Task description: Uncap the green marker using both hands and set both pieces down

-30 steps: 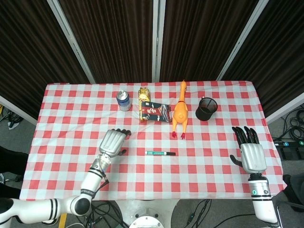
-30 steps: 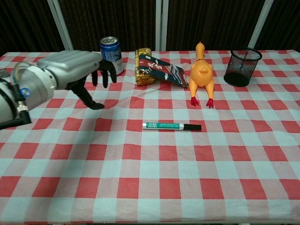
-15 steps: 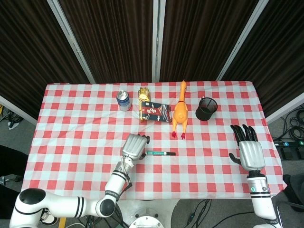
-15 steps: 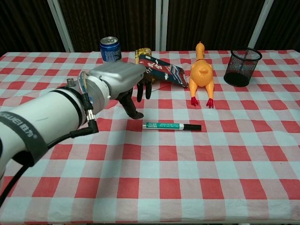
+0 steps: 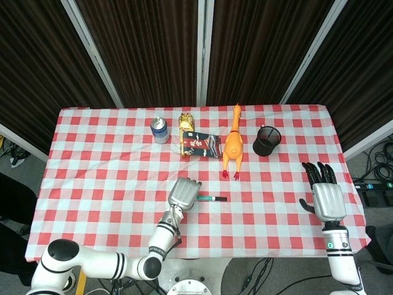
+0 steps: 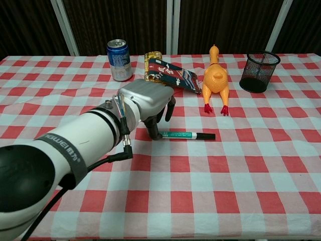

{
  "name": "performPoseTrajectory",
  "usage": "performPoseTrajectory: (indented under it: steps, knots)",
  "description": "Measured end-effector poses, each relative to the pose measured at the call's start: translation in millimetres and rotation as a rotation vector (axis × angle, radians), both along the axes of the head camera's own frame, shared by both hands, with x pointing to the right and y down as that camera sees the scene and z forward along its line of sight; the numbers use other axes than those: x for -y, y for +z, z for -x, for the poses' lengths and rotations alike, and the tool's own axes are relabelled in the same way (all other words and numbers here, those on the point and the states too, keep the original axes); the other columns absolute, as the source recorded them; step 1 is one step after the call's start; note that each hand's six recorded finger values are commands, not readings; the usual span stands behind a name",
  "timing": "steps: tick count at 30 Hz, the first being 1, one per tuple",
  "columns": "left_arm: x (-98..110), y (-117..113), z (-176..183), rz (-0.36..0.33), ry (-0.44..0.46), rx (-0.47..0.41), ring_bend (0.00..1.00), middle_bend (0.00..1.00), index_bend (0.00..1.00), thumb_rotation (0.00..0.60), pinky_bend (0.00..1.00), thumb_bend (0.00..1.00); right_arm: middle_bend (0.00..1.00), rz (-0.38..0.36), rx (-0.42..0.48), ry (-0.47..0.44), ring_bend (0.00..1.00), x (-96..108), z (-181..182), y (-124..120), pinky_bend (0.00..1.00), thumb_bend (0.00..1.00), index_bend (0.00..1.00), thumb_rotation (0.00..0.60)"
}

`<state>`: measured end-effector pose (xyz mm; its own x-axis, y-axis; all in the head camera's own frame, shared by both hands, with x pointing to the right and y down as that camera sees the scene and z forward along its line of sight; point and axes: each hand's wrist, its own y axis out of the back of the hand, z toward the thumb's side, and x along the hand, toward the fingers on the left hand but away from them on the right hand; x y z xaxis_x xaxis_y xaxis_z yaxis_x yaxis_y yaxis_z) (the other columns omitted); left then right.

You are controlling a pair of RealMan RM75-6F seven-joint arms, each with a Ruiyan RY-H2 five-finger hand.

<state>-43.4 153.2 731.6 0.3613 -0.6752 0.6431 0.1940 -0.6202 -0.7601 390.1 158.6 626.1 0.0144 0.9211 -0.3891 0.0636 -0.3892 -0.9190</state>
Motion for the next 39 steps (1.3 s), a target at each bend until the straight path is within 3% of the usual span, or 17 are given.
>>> performPoseTrajectory:
  steps: [9,39]
  knots:
    - [-1,13,-5,0.012,0.015,0.056,0.51,0.5,0.46,0.6,0.6,0.24,0.1,0.018,0.009,0.014,0.0,-1,-7,8,0.0,0.07,0.08,0.6]
    - [-4,24,-7,0.024,0.017,0.041,0.54,0.54,0.5,0.6,0.6,0.29,0.1,0.033,0.015,0.031,0.0,-2,-12,13,0.0,0.07,0.08,0.6]
